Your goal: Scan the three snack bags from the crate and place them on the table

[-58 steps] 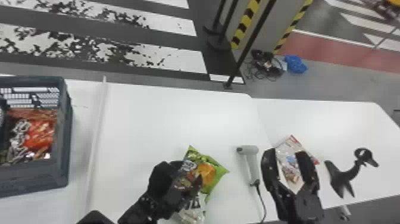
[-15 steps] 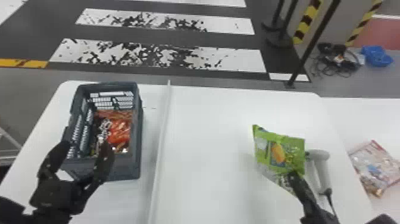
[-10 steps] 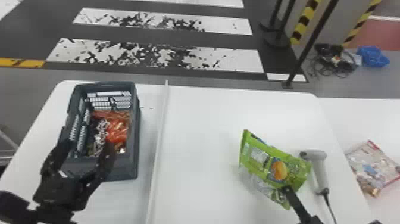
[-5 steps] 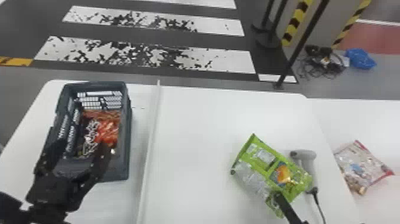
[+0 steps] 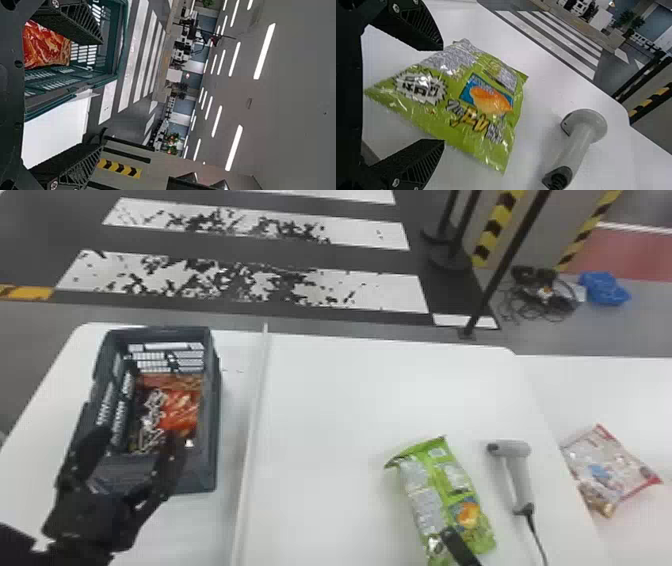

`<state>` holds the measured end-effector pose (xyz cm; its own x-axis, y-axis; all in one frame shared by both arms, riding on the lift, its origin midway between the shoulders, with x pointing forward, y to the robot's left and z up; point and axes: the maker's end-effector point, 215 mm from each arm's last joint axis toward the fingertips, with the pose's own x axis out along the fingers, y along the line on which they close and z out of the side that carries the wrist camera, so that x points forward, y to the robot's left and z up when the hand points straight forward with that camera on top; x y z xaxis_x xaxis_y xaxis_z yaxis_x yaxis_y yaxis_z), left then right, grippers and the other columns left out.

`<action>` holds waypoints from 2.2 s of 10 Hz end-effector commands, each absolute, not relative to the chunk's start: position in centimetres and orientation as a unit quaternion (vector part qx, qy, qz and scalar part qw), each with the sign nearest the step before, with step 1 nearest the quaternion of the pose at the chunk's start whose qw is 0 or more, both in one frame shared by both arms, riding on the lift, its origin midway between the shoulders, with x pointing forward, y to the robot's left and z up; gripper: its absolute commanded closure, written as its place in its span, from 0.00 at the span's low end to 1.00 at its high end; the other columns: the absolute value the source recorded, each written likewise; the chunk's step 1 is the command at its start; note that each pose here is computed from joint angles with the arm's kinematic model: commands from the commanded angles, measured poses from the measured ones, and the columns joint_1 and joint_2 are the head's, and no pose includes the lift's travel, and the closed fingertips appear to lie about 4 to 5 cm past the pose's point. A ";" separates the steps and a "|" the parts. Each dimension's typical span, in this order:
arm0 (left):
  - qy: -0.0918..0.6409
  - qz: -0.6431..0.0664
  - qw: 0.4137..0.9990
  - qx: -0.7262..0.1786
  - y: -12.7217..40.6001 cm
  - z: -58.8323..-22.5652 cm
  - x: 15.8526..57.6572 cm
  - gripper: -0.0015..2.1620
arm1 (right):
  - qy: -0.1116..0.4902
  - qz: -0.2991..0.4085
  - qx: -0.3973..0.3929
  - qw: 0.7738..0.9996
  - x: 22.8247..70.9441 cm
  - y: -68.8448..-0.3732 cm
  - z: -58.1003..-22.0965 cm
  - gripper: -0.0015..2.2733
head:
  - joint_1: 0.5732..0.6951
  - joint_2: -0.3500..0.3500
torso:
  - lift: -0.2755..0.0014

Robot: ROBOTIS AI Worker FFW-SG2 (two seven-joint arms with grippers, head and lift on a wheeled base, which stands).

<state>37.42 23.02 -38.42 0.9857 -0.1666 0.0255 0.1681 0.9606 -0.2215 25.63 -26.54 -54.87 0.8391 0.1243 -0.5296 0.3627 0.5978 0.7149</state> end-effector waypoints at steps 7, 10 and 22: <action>-0.038 -0.080 0.991 -0.100 22.9 -36.6 36.4 0.04 | 0.174 0.012 0.236 0.956 31.9 -31.5 -48.0 0.04 | 1.00 0.38 | 0.86; -0.037 -0.088 0.991 -0.090 21.9 -36.6 36.3 0.04 | 0.098 0.046 0.141 0.984 35.1 -33.6 -45.6 0.84 | 1.00 0.25 | 0.86; -0.027 -0.094 0.992 -0.081 21.3 -37.3 35.8 0.04 | 0.191 0.199 0.070 0.959 36.9 -16.7 -53.2 0.99 | 1.00 0.58 | 0.86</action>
